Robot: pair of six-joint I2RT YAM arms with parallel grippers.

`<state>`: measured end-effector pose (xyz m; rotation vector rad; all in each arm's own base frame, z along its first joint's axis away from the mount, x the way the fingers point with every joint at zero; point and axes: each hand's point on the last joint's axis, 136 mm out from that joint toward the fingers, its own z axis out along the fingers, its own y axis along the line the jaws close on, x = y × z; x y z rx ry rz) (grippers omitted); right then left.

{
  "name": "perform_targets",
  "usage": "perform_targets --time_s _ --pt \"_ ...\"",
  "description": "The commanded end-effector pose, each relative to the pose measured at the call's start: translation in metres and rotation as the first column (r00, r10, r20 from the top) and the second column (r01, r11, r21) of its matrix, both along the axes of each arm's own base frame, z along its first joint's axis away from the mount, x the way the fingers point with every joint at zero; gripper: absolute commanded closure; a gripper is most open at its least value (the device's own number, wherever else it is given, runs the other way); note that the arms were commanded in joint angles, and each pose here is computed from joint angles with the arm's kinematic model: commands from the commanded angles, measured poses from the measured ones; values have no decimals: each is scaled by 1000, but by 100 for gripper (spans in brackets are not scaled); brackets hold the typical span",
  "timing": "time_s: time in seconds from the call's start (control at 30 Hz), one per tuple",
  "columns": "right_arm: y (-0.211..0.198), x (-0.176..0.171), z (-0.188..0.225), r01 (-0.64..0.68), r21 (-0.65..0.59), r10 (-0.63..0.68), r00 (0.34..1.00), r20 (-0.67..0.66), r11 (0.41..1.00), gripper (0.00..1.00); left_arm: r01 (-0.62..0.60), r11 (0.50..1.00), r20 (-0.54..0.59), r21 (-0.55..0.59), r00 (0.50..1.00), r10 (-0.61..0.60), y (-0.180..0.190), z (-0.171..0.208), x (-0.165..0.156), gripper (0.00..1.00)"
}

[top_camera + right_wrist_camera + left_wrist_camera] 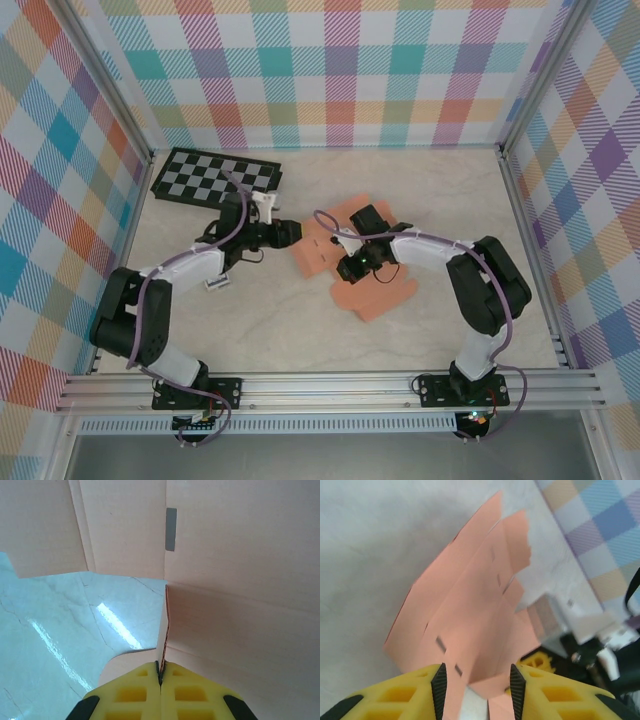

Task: Fold the paper box

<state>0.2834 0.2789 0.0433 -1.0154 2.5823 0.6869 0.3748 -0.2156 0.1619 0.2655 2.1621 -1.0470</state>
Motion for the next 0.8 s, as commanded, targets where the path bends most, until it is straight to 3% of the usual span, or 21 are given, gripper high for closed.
perform_targets --time_s 0.0,0.17,0.33,0.4,0.53,0.77 --pt "0 -13 -4 -71 13 71 997 -6 997 98 2 998 100 -63 995 4 11 46 9 56" --pt "2 -13 1 -93 34 93 996 13 995 98 -66 998 25 22 998 66 36 24 21 52" --pt "4 -15 1 -108 44 108 994 6 993 98 37 998 -95 -47 995 -42 22 -4 17 58" --pt "4 -15 1 -109 44 108 994 4 993 98 18 1000 -147 -7 989 -19 26 -20 18 65" --pt "5 -15 2 -113 47 113 994 3 992 97 -8 998 -227 57 974 21 35 -40 16 67" --pt "5 -15 1 -113 45 113 994 -2 993 97 8 985 -350 -173 934 -69 8 -16 18 58"
